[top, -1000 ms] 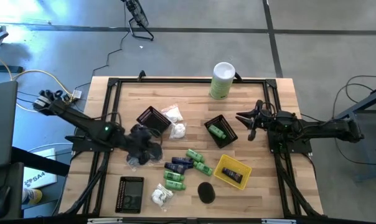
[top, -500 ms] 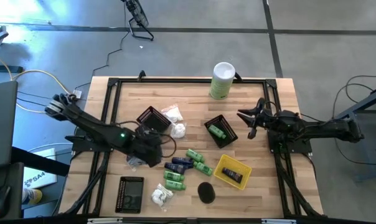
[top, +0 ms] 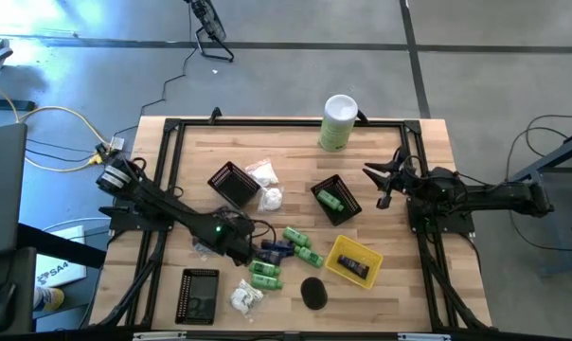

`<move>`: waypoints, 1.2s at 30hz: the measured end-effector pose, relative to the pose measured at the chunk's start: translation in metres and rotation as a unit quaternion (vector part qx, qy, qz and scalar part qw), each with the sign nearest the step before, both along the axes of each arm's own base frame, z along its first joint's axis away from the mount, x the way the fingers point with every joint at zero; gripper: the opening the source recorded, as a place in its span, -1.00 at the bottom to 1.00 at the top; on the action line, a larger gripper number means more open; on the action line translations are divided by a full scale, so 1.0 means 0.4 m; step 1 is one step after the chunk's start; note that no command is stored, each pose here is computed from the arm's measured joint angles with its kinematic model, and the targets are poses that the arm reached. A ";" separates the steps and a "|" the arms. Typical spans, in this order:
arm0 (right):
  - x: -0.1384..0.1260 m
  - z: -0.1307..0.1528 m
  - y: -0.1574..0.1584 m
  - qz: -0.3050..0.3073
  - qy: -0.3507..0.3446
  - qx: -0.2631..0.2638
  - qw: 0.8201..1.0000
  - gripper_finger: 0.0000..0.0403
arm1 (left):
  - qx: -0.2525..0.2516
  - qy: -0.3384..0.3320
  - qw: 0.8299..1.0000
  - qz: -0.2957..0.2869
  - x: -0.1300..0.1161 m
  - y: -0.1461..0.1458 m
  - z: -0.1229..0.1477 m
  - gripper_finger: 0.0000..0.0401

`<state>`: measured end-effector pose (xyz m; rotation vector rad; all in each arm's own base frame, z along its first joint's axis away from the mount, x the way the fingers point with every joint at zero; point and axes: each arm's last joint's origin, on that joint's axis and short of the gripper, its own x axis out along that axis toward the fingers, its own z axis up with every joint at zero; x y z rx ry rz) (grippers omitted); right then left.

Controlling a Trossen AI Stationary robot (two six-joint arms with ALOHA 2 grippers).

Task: Pick & Place Travel size toiletries
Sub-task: Put the hairbrush into the top left black bin

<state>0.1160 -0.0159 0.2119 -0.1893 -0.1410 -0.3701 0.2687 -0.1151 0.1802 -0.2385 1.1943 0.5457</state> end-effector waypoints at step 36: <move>-0.003 -0.001 -0.007 -0.055 0.015 -0.027 0.998 -0.67 | -0.072 0.032 0.996 -0.040 0.002 -0.012 -0.006 0.31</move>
